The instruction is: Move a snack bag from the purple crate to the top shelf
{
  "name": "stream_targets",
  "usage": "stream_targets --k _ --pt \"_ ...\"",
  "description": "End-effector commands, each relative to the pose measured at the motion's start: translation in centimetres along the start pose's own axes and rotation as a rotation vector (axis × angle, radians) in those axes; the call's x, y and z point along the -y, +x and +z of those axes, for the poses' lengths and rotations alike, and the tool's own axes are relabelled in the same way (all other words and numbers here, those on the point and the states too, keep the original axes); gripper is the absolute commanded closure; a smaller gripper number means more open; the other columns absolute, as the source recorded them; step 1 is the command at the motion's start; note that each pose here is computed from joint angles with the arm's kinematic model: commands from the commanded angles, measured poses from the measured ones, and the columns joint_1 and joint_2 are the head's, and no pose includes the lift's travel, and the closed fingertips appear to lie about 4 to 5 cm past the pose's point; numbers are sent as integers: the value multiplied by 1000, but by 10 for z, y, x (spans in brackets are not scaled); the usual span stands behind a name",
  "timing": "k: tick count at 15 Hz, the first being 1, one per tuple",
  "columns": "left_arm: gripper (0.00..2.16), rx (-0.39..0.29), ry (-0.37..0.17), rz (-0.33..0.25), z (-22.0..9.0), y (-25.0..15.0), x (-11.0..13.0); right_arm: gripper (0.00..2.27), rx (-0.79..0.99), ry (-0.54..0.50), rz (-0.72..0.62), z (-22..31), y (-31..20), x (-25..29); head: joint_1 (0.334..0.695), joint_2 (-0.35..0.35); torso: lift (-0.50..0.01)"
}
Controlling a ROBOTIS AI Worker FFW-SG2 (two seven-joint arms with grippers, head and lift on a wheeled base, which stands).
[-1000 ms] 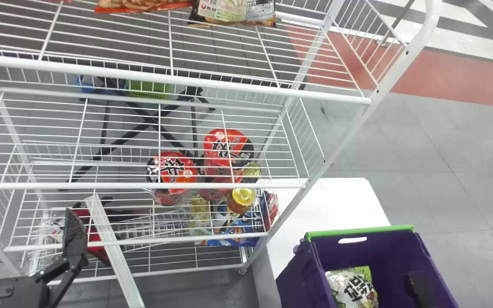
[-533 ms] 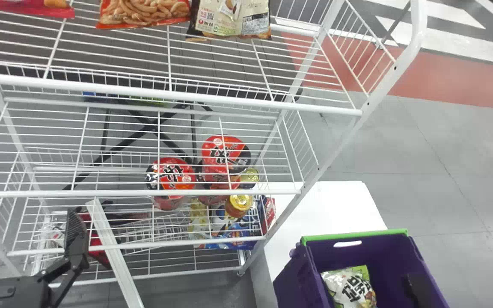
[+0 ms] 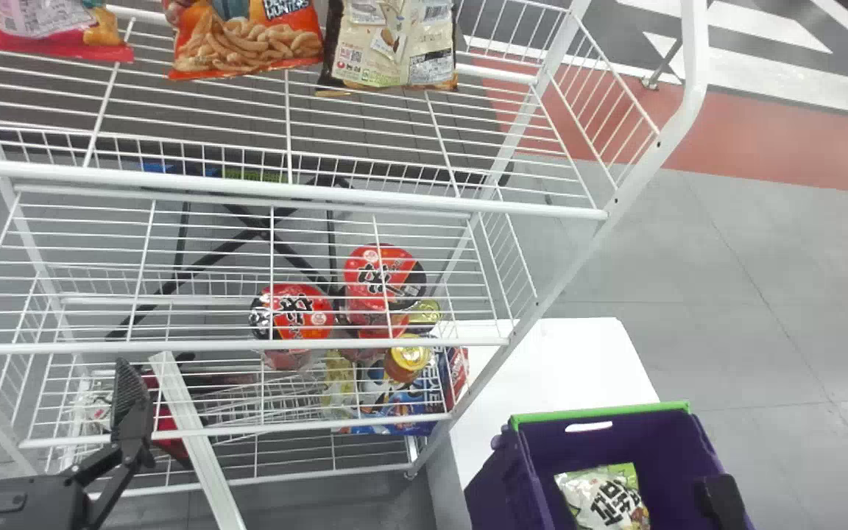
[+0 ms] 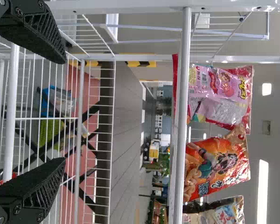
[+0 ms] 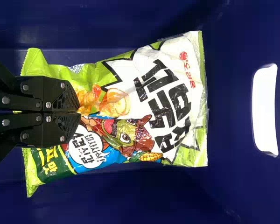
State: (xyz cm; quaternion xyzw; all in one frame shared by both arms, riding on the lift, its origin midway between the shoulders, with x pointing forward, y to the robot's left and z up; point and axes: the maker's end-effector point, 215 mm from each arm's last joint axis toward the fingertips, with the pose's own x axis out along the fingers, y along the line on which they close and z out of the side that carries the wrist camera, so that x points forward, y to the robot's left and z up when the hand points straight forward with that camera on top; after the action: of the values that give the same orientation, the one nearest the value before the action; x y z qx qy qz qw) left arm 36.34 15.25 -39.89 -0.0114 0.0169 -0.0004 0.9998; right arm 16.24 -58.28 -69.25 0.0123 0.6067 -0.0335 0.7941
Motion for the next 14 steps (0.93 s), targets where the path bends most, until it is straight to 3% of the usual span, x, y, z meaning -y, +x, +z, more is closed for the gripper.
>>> stream_targets --k 1,14 --pt "63 -3 0 -3 -1 -1 1 1713 0 -2 0 -1 0 0 695 -350 -208" --pt "63 -15 15 -27 -2 -3 12 1713 10 14 -10 0 -6 10 695 -350 -157"
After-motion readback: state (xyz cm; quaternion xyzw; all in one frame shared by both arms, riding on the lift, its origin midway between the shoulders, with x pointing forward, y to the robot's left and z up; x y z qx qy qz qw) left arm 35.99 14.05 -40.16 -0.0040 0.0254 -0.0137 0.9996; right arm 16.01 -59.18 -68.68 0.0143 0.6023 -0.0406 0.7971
